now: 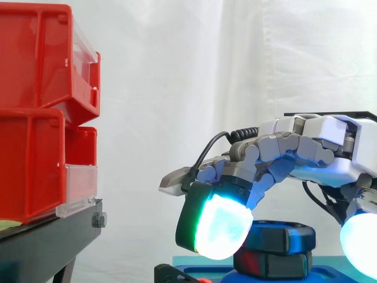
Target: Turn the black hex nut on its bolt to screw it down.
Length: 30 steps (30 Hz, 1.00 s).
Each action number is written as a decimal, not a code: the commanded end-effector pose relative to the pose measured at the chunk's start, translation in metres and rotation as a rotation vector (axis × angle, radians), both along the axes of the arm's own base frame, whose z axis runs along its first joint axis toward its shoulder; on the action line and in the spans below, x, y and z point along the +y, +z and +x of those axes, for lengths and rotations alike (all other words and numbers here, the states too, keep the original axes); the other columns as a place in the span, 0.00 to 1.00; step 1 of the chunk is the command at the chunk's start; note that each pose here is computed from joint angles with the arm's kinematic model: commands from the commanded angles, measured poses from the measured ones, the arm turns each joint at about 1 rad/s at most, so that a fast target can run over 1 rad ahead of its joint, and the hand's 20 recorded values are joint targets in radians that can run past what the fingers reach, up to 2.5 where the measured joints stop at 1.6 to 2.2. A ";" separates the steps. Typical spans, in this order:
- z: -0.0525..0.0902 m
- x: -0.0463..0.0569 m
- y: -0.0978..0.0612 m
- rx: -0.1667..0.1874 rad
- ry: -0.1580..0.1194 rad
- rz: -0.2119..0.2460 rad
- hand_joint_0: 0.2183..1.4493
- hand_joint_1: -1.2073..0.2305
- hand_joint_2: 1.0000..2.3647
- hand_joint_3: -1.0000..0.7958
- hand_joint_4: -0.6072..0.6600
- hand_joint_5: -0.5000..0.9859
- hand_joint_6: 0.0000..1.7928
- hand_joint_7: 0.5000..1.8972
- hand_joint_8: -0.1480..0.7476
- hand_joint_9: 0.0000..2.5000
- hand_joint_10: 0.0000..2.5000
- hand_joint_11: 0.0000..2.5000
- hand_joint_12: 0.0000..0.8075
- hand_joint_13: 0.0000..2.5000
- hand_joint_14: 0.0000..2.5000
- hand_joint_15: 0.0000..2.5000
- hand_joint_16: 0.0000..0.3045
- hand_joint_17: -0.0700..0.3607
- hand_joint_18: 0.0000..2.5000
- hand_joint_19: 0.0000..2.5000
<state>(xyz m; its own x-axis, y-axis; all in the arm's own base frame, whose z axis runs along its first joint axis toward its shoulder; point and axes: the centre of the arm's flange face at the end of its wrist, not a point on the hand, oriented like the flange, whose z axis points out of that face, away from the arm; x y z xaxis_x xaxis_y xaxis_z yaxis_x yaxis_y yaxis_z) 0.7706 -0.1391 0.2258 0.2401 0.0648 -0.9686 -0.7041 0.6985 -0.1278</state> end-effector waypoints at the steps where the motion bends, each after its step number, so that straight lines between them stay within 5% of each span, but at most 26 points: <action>1: 0.000 -0.002 0.001 -0.014 -0.003 -0.003 0.21 0.61 0.00 0.28 0.71 0.29 0.32 0.42 0.53 0.33 0.00 0.17 0.41 0.17 0.00 0.05 0.18 0.45 0.20 0.21; 16: -0.002 -0.013 0.002 -0.033 -0.002 -0.011 0.15 0.67 0.00 0.28 0.75 0.29 0.28 0.45 0.57 0.33 0.00 0.16 0.48 0.18 0.00 0.05 0.22 0.51 0.21 0.21; 30: -0.010 -0.041 0.001 -0.039 -0.007 -0.025 0.19 0.62 0.00 0.28 0.73 0.28 0.28 0.42 0.54 0.31 0.00 0.16 0.44 0.17 0.00 0.05 0.19 0.47 0.19 0.22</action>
<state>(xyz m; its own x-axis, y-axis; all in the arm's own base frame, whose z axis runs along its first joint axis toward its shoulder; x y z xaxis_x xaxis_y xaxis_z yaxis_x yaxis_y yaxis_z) 0.7625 -0.1740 0.2269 0.2764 0.0424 -0.9601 -0.6932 0.7008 -0.1686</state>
